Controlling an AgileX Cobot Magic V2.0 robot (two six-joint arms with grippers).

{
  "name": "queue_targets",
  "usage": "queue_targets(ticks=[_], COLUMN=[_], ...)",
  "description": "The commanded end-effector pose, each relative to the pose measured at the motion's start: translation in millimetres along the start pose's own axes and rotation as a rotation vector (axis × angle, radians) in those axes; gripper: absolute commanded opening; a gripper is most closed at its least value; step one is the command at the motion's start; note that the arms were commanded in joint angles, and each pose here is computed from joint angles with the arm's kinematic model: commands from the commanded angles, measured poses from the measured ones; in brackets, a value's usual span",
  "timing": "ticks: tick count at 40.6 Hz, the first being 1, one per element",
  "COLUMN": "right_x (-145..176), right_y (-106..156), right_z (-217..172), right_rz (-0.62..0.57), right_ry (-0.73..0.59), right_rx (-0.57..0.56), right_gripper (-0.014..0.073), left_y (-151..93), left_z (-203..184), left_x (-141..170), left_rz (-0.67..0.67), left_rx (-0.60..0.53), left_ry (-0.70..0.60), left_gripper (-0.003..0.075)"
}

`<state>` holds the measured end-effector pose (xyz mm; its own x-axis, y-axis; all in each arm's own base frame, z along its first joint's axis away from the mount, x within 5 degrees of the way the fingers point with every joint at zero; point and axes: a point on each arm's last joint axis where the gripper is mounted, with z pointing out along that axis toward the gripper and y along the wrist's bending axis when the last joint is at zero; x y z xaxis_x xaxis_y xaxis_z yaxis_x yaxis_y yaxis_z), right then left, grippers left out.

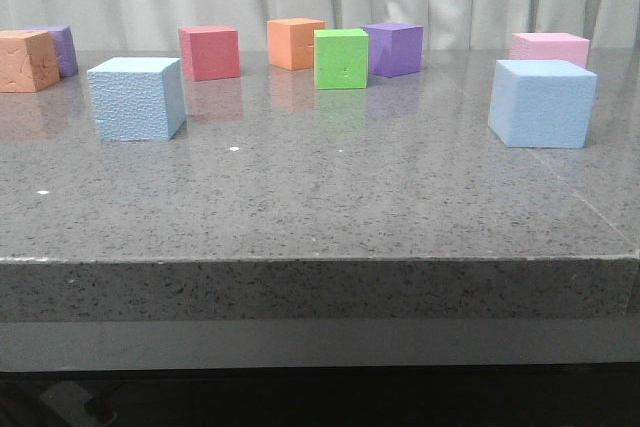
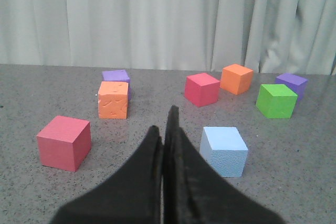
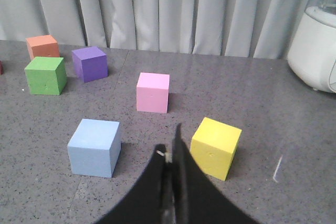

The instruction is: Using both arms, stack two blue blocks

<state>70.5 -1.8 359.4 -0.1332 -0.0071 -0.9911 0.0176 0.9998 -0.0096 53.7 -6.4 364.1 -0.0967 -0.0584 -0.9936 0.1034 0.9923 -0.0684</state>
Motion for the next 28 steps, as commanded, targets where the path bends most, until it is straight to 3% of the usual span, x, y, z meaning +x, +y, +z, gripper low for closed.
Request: queue_targets(ticks=[1,21,25,28], right_x=[-16.0,-15.1,-15.8,-15.7], right_y=[-0.2,0.1,0.1,0.1], right_z=[1.8,2.0,1.9,1.9], right_rz=[-0.007,0.009,0.030,0.028], right_ry=[-0.083,-0.075,-0.083,-0.081], right_rx=[0.004,-0.001,-0.001,-0.001], right_gripper=[-0.0066,-0.0053,0.0112,0.0295], left_y=[-1.1,-1.1,-0.8,0.4], left_z=[0.7,0.7,0.7,0.7], left_x=[-14.4,-14.0,-14.0,-14.1], left_rz=[-0.013,-0.013,-0.005,0.021], left_rx=[0.007,0.006,0.002,-0.011], left_ry=[-0.079,-0.075,-0.075,-0.075], left_gripper=[-0.0020,-0.0020,0.0023,0.0184])
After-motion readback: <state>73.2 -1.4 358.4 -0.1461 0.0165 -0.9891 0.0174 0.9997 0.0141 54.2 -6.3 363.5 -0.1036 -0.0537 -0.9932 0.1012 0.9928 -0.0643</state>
